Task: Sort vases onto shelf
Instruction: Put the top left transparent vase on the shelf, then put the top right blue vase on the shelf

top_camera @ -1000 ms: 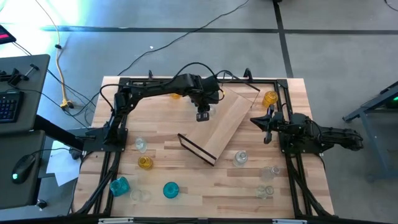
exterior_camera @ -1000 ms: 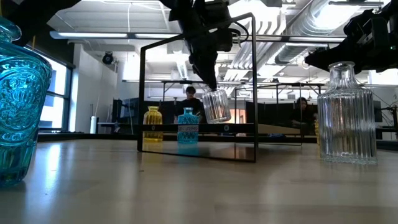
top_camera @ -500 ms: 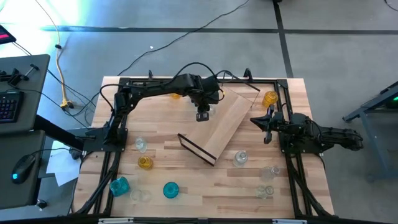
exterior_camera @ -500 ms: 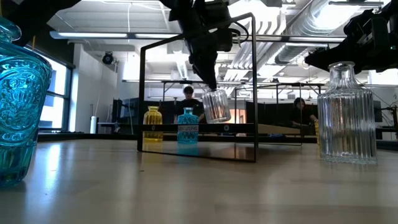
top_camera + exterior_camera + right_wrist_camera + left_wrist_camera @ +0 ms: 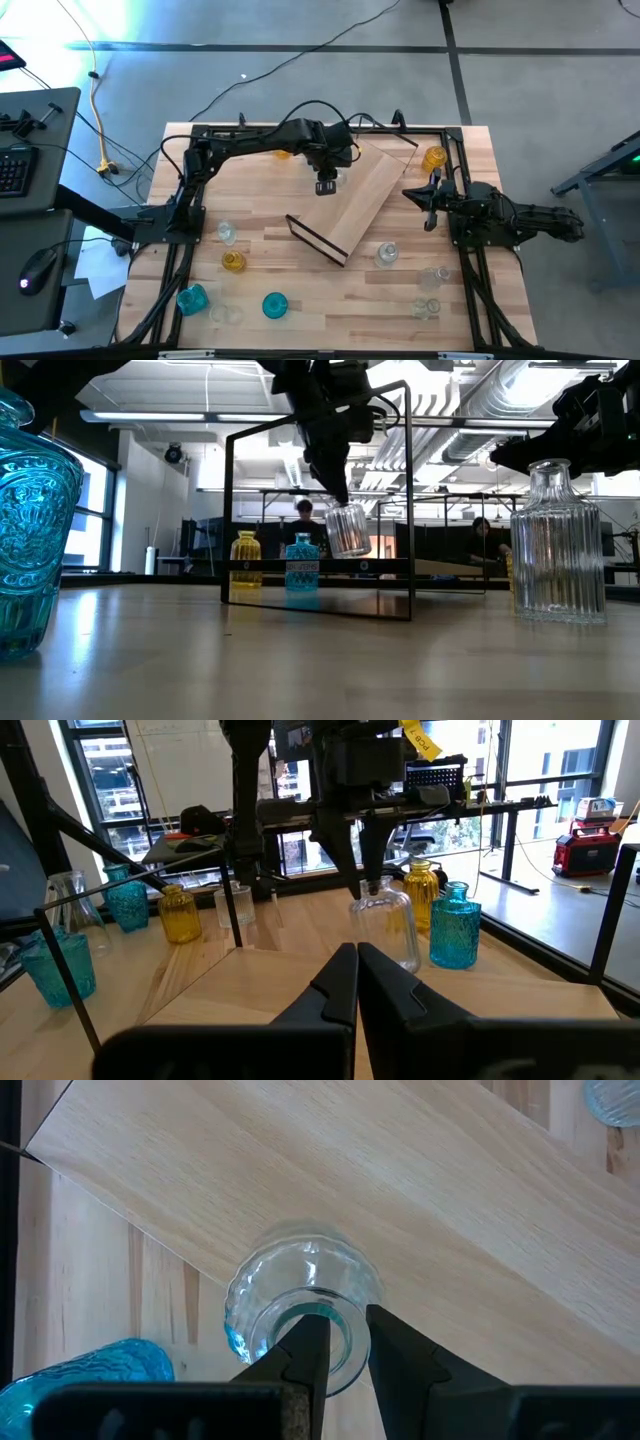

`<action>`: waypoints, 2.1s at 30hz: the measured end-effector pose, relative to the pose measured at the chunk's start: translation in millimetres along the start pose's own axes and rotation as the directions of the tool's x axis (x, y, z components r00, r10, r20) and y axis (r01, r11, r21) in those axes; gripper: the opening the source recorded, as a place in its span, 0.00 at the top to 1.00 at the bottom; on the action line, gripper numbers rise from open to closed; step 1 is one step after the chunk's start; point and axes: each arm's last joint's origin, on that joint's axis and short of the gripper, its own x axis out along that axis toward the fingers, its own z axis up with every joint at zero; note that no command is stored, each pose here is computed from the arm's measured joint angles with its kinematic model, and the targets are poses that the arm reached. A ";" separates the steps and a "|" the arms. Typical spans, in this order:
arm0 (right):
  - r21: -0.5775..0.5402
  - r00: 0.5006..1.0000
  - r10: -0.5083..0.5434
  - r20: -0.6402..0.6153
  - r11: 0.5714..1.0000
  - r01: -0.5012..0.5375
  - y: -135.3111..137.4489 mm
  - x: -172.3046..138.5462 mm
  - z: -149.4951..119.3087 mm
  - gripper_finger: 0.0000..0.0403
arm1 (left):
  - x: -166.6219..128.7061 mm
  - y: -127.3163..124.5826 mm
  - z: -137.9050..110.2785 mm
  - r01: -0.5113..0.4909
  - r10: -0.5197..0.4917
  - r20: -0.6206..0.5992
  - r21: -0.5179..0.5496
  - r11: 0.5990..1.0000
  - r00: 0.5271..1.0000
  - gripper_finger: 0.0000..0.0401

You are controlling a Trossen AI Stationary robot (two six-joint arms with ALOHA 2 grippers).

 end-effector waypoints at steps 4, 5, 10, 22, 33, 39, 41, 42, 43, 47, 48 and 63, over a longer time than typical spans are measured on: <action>0.000 1.000 0.000 0.000 1.000 0.000 0.0 0.0 0.0 1.00 | 0.0 -0.3 0.1 0.011 -0.011 0.003 0.000 1.000 1.000 0.86; 0.000 1.000 0.000 0.000 1.000 0.000 0.0 0.0 0.0 1.00 | 0.0 -0.3 0.1 0.011 -0.011 0.003 0.000 1.000 1.000 0.86; 0.000 1.000 0.000 0.000 1.000 0.000 0.0 0.0 0.0 1.00 | 0.0 -0.3 0.1 0.011 -0.011 0.003 0.000 1.000 1.000 0.86; 0.000 1.000 0.000 0.000 1.000 0.000 0.0 0.0 0.0 1.00 | -0.2 -0.5 0.2 0.011 -0.011 0.004 0.001 1.000 1.000 0.67; 0.000 1.000 0.000 0.000 1.000 0.000 0.0 0.0 -0.1 1.00 | -0.2 -0.2 1.1 0.009 -0.009 0.014 0.005 1.000 1.000 0.65; 0.000 1.000 0.000 0.000 1.000 0.000 0.0 0.0 0.0 1.00 | 0.0 -2.2 2.9 0.007 -0.007 0.025 0.025 1.000 1.000 0.65; 0.000 1.000 0.000 0.000 1.000 0.000 0.0 0.0 0.0 1.00 | 0.1 -3.1 3.8 0.007 -0.008 0.032 0.028 1.000 0.999 0.64; 0.000 1.000 0.000 0.000 1.000 0.000 0.0 0.0 0.0 1.00 | 0.1 -3.1 4.0 0.011 -0.012 0.036 0.028 1.000 0.999 0.64; 0.000 1.000 0.000 0.000 1.000 0.000 0.0 0.0 0.0 1.00 | 0.0 -3.4 4.1 0.019 -0.020 0.038 0.028 0.999 0.999 0.64; 0.000 1.000 0.000 0.000 1.000 0.000 0.0 0.0 0.0 1.00 | 0.0 -3.5 4.6 0.028 -0.029 0.046 0.029 0.999 0.999 0.64; 0.000 1.000 0.000 0.000 1.000 0.000 0.0 0.0 0.0 1.00 | 0.0 -3.4 4.9 0.024 -0.025 0.047 0.029 0.999 0.999 0.64; 0.000 1.000 0.000 0.000 1.000 0.000 0.0 0.0 0.0 1.00 | -9.1 4.6 8.9 -0.123 0.117 0.092 0.061 0.990 0.989 0.64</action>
